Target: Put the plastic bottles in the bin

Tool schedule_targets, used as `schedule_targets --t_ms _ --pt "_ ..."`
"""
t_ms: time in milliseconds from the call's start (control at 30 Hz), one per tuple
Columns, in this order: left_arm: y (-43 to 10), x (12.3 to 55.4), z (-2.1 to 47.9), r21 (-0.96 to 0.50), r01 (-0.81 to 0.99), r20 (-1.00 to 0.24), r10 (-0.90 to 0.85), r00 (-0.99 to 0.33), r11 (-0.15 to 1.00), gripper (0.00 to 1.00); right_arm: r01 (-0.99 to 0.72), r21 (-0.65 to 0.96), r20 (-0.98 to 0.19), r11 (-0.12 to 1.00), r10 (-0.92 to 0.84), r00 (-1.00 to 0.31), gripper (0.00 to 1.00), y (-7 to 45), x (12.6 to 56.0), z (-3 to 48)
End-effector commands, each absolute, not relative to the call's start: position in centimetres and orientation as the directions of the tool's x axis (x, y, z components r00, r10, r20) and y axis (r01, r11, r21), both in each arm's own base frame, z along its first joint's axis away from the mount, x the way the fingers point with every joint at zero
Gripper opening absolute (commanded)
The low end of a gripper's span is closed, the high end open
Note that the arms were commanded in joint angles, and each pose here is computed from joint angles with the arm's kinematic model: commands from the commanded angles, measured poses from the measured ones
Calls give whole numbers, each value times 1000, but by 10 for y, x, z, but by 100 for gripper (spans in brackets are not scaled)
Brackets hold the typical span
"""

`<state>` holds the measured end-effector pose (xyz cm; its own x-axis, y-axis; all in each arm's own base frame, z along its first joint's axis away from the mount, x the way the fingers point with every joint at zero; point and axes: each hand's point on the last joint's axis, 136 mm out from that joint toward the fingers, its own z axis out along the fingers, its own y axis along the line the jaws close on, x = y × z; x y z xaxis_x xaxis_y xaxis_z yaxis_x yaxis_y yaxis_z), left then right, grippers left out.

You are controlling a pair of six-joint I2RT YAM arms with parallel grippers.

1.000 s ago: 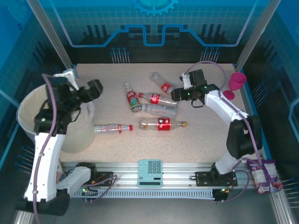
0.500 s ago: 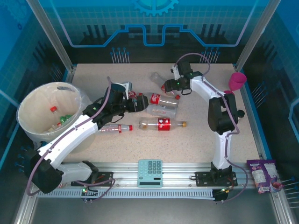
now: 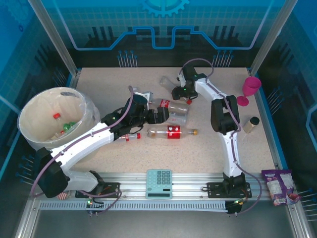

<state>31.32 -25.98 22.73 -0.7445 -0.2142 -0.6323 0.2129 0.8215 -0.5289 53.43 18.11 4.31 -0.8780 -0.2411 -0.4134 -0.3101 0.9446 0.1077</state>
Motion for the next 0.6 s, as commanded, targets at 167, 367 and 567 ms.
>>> schedule_targets --t_ms 167,367,567 --pt "-258 313 222 -524 209 -640 -219 -737 826 99 -328 100 -366 939 -272 -890 67 184 526 29" --pt "-263 316 222 -543 200 -627 -235 -743 816 99 -307 112 -409 945 -238 -881 61 169 529 53" --pt "-278 325 227 -575 224 -621 -242 -746 787 99 -259 104 -478 960 -180 -860 57 134 521 96"
